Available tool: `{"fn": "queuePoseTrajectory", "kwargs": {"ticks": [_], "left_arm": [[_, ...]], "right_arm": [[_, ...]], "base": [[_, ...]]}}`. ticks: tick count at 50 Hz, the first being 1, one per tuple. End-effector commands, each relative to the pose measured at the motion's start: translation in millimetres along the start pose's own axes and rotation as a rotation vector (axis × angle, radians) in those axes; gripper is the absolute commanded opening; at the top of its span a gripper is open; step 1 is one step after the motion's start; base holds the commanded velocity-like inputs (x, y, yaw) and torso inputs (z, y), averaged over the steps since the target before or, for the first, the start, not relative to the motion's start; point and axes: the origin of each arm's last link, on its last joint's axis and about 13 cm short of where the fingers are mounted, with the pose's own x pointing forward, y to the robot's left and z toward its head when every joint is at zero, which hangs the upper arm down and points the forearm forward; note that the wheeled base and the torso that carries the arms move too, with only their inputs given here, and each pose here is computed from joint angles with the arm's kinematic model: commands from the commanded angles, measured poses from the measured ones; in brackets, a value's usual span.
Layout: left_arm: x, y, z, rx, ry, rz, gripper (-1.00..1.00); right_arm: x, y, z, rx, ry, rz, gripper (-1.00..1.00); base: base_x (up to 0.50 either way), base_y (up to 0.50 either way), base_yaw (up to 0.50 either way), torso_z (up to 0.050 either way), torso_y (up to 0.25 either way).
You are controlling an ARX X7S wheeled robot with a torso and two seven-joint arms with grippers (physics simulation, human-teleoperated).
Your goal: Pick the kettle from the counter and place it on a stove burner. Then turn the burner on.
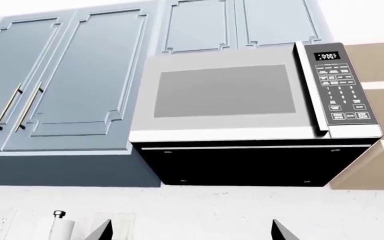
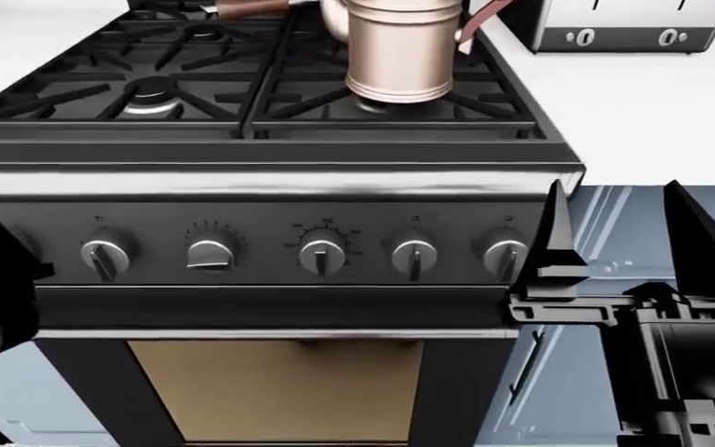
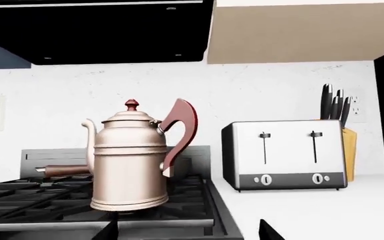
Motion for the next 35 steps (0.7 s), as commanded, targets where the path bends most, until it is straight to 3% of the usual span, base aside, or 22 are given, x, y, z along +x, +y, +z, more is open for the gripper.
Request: {"fn": "queuePoseTrajectory", "kwargs": {"ticks": [1, 21, 35], "left_arm": [[0, -0.7, 0, 0.0, 0.002, -0.006, 1.0], [-3, -1.4, -2, 0.013, -0.002, -0.008, 1.0], [-4, -1.5, -3, 0.021, -0.016, -0.014, 1.0]], "right_arm": [[0, -0.1, 0, 0.0, 0.006, -0.005, 1.0], [5, 1.8, -10, -0.035, 0.116, 0.014, 1.0], [10, 1.4, -23, -0.057, 0.264, -0.02, 1.0]], "base": [[0.0, 0.0, 0.0, -0.05, 0.0], [0.0, 0.0, 0.0, -0.05, 0.0], [0.0, 0.0, 0.0, 0.0, 0.0]]}}
